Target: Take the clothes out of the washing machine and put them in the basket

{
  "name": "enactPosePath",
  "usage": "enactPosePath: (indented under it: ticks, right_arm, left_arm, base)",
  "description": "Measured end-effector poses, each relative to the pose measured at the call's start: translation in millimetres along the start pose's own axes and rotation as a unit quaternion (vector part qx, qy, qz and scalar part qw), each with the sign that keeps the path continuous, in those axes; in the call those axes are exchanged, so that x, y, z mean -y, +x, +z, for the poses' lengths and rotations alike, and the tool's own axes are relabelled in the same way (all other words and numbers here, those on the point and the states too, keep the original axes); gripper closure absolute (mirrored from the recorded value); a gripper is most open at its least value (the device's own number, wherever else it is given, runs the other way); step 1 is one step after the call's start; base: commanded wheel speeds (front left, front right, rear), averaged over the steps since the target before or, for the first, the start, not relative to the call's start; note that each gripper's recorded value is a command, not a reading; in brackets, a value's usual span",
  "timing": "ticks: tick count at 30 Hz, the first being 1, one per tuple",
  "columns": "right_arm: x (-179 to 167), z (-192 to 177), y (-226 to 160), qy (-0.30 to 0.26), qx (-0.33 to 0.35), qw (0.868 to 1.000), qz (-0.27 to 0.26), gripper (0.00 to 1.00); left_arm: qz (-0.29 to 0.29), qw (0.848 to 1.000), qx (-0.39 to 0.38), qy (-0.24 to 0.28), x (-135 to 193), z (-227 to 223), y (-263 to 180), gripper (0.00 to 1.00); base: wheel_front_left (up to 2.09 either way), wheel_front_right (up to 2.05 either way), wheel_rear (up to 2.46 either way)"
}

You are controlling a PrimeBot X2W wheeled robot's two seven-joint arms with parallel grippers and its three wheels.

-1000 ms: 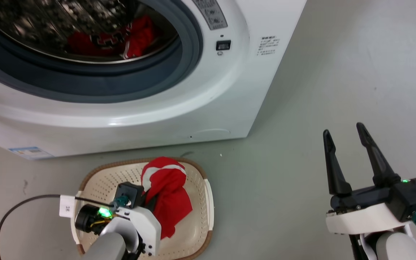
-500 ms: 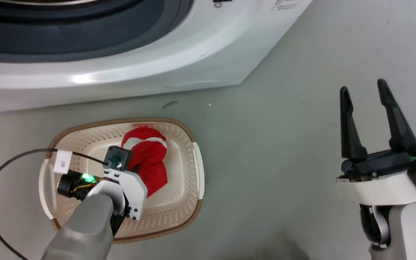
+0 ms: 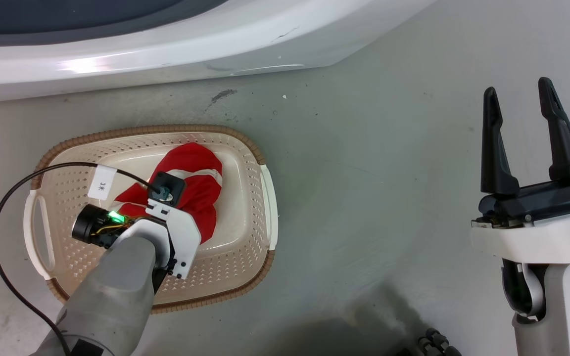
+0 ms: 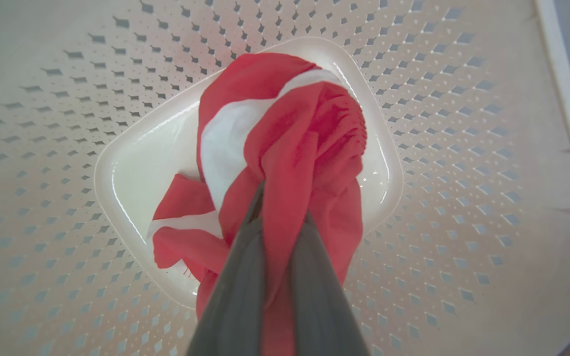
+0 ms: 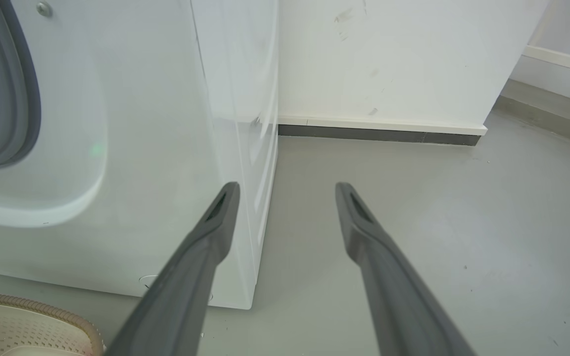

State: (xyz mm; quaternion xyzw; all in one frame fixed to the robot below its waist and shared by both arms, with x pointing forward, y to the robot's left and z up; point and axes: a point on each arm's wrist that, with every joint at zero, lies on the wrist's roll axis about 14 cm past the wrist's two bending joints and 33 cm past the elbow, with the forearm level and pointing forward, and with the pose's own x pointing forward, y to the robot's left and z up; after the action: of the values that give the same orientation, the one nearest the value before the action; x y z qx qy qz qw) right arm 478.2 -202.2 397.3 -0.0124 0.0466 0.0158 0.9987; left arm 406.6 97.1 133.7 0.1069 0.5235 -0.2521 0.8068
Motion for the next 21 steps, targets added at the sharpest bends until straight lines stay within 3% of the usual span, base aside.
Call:
enactPosePath:
  ticks: [1, 2, 3, 13, 21]
  right_arm:
    - [0, 0, 0, 0.000, 0.000, 1.000, 0.000, 0.00]
    - [0, 0, 0, 0.000, 0.000, 1.000, 0.000, 0.00]
    - [1, 0, 0, 0.000, 0.000, 1.000, -0.001, 0.00]
    - [-6, 25, -8, 0.003, 0.023, 1.000, 0.006, 0.00]
    - [-14, 51, -31, 0.003, 0.043, 0.999, 0.014, 0.00]
  left_arm:
    - [0.001, 1.000, 0.000, -0.001, -1, 0, 0, 1.00]
    - [0.003, 1.000, 0.002, -0.005, -2, 1, 0, 0.58]
    - [0.006, 1.000, 0.006, -0.009, -2, 3, -1, 0.00]
    - [0.027, 0.997, 0.073, -0.018, -3, 27, -31, 0.00]
    - [0.053, 0.983, 0.173, -0.030, 1, 69, -74, 0.00]
  base:
    - [0.00, 0.00, 0.00]
    - [0.00, 0.00, 0.00]
    - [0.00, 0.00, 0.00]
    - [0.00, 0.00, 0.00]
    - [0.00, 0.00, 0.00]
